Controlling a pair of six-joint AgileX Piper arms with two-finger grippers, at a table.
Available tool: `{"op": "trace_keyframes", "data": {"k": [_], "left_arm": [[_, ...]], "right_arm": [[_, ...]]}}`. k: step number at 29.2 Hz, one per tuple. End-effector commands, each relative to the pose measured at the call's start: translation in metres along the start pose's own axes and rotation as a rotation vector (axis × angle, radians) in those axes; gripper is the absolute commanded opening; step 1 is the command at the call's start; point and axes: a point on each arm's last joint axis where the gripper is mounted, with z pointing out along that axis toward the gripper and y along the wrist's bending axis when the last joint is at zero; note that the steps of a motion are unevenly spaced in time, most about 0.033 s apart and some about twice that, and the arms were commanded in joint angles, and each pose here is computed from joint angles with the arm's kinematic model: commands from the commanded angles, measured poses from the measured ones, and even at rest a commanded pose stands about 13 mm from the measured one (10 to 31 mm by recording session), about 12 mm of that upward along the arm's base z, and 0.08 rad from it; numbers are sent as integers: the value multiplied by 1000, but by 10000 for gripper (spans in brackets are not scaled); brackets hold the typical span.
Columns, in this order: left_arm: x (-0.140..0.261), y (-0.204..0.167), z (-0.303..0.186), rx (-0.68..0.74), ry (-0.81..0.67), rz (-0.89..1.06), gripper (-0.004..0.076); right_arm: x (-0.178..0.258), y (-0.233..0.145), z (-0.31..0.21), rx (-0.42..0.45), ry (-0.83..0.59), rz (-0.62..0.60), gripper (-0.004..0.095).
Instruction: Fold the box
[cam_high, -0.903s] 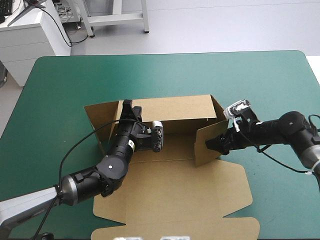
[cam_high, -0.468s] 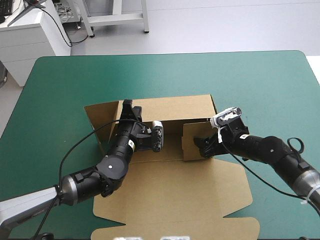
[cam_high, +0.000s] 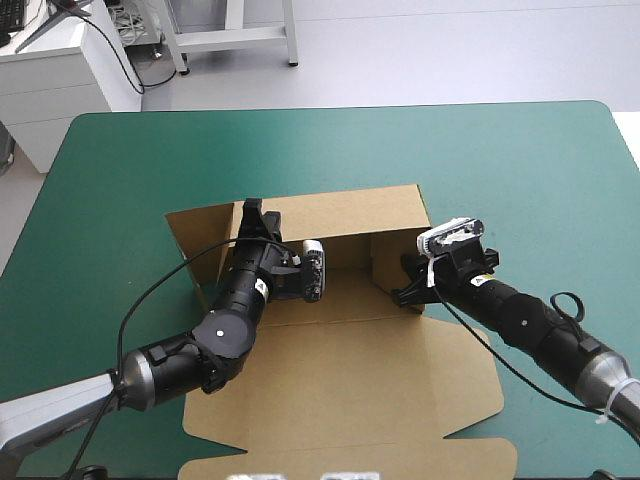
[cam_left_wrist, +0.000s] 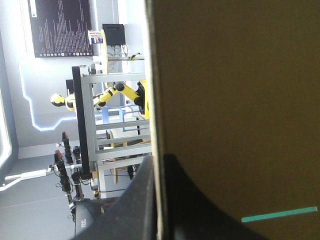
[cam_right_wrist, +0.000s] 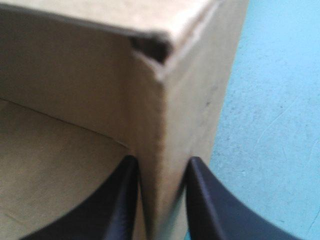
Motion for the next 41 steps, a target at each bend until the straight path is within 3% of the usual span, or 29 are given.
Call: {"op": "trace_keyframes", "data": {"k": [1, 6, 9, 12, 17, 19, 29, 37, 41], "left_arm": [[-5, 12, -7, -32, -67, -17, -8], [-5, 12, -7, -32, -67, -17, -6], [-5, 12, -7, -31, -69, -21, 38], [-5, 12, -7, -30, -69, -32, 175], [-6, 14, -7, -51, -75, -5, 509], [-7, 15, -7, -61, -82, 14, 565], [-25, 13, -28, -125, -56, 53, 566], [-41, 10, -48, -161, -81, 71, 566], [-47, 8, -55, -166, -97, 74, 552]], "right_arm": [[-16, 2, -7, 2, -69, -27, -18], [-17, 2, -7, 11, -76, -33, -6], [-17, 1, -7, 12, -77, -33, -5], [-18, 0, -8, 28, -90, -32, -6], [-23, -6, -8, 90, -141, -13, -5], [-24, -8, -9, 111, -157, -12, -5], [-38, -24, -13, 298, -299, -22, -6], [-53, -33, 11, 308, -271, -10, -6], [-66, -45, 28, 268, -205, -42, -11]]}}
